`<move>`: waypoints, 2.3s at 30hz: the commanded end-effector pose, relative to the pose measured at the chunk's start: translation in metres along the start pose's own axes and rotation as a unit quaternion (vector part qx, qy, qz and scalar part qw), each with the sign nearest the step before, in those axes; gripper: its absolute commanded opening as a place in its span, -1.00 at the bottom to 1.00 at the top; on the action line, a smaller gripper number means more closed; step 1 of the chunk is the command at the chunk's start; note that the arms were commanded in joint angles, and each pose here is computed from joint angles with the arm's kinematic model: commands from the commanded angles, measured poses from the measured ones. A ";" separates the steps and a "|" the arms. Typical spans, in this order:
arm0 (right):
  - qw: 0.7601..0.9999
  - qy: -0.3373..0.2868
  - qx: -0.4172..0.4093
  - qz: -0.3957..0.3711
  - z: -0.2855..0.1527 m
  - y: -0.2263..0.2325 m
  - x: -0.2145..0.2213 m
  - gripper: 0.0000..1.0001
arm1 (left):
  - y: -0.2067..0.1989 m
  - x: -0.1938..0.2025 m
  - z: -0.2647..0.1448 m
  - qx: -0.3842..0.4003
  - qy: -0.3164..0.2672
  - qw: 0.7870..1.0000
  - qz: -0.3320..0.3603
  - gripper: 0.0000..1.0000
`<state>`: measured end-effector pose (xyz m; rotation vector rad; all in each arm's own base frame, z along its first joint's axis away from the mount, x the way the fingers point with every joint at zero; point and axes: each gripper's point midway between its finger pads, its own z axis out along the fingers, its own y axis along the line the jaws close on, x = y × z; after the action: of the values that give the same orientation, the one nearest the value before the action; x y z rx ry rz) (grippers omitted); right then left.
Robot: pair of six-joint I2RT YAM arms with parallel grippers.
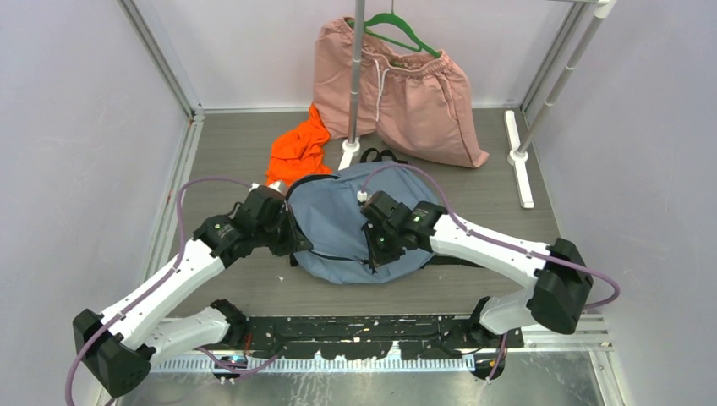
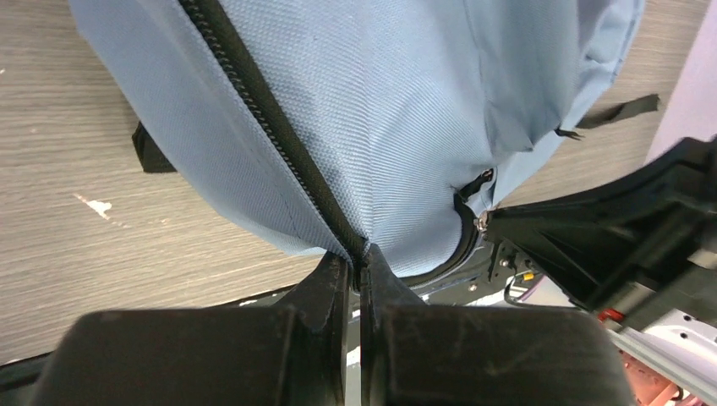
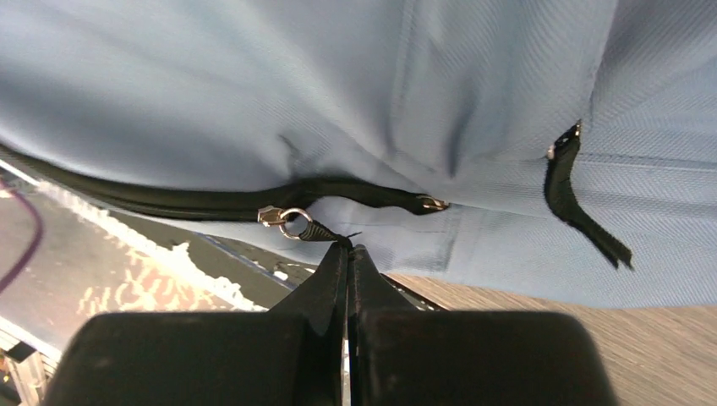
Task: Pack the student bag
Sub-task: Zip the student bag at the center of the board, then reset both arms
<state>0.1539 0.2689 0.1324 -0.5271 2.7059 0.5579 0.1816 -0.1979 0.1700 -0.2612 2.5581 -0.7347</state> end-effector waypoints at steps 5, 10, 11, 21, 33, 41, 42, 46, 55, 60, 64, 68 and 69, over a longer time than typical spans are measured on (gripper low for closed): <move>0.997 0.036 0.051 0.044 0.028 -0.033 0.026 -0.99 | 0.038 -0.003 -0.008 -0.032 -0.018 0.999 -0.010 -1.00; 0.993 0.022 0.096 0.072 0.019 -0.065 0.018 -0.99 | 0.055 -0.006 -0.016 -0.056 -0.025 0.998 -0.012 -1.00; 0.991 0.015 0.104 0.083 0.014 -0.073 0.014 -0.99 | 0.057 -0.007 -0.018 -0.061 -0.027 0.998 -0.011 -1.00; 0.995 -0.082 0.054 0.030 -0.056 -0.049 -0.023 -0.99 | 0.068 -0.012 -0.020 -0.084 -0.022 0.996 -0.005 -1.00; 0.986 -0.038 0.158 0.024 -0.035 -0.093 0.007 -0.99 | 0.070 -0.014 -0.011 -0.086 -0.011 0.996 0.000 -1.00; 0.983 -0.105 0.149 0.009 -0.070 -0.077 -0.037 -0.21 | 0.039 -0.042 -0.033 -0.049 -0.053 0.997 0.020 -0.73; 0.981 -0.125 0.151 0.004 -0.083 -0.075 -0.048 0.25 | 0.032 -0.050 -0.041 -0.039 -0.069 0.997 0.026 -0.34; 0.952 -0.221 0.213 0.004 -0.135 -0.086 -0.093 0.99 | 0.002 -0.088 -0.079 0.001 -0.155 0.985 0.072 0.47; 0.792 -0.481 0.342 0.158 -0.274 -0.134 -0.152 1.00 | -0.004 -0.154 -0.140 -0.085 -0.271 0.957 0.051 0.78; 0.748 -0.536 0.333 0.206 -0.293 -0.147 -0.137 1.00 | 0.023 -0.154 -0.133 -0.141 -0.285 0.947 0.032 0.78; 0.723 -0.556 0.339 0.231 -0.295 -0.162 -0.116 1.00 | 0.035 -0.150 -0.130 -0.159 -0.291 0.943 0.015 0.77; 0.710 -0.573 0.332 0.242 -0.298 -0.168 -0.107 1.00 | 0.045 -0.151 -0.134 -0.178 -0.306 0.935 0.008 0.78; 0.711 -0.574 0.327 0.240 -0.299 -0.167 -0.108 0.99 | 0.046 -0.151 -0.135 -0.179 -0.309 0.934 0.007 0.78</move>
<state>0.2462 0.0367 0.3629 0.4721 1.6656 -0.1071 0.2476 -0.0710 0.2889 -0.4255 2.1527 -0.1735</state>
